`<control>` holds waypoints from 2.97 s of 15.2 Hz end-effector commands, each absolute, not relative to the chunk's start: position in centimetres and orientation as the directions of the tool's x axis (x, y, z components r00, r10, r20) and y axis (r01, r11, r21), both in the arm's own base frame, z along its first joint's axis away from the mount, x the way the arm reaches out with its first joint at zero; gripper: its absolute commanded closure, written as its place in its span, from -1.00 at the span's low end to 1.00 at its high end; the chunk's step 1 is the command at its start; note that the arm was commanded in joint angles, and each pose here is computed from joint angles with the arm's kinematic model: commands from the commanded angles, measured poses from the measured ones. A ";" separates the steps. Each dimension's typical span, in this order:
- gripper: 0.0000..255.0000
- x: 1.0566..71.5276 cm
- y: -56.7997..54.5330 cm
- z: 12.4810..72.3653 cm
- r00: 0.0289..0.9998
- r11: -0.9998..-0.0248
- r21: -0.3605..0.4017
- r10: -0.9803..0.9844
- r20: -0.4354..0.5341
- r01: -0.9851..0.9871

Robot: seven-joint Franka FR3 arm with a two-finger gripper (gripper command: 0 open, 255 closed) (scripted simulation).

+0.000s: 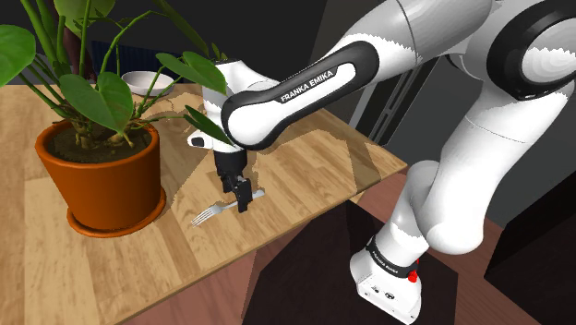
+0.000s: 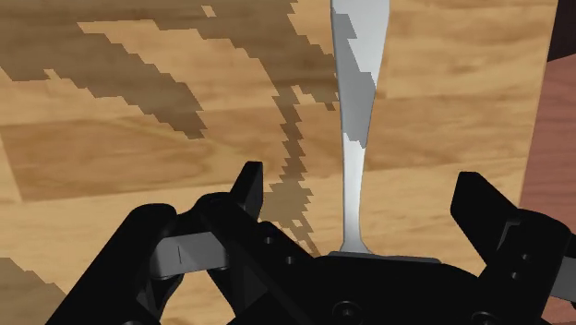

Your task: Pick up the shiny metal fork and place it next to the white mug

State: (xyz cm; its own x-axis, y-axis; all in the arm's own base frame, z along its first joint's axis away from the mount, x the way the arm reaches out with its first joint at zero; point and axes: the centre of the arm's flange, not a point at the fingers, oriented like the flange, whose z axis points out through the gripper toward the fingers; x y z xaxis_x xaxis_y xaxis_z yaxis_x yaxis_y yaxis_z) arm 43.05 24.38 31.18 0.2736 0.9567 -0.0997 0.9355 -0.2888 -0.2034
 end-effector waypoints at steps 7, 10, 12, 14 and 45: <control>-1.00 43.1 24.3 30.8 0.274 -0.289 -0.203 0.957 -0.099 0.936; 1.00 43.1 24.3 30.8 0.274 -0.289 -0.203 0.957 -0.099 0.936; 1.00 43.1 24.3 30.8 0.274 -0.289 -0.203 0.957 -0.099 0.936; 1.00 43.1 24.3 30.8 0.274 -0.289 -0.203 0.957 -0.099 0.936; 1.00 43.1 24.3 45.6 0.274 -0.289 -0.203 0.957 -0.099 0.936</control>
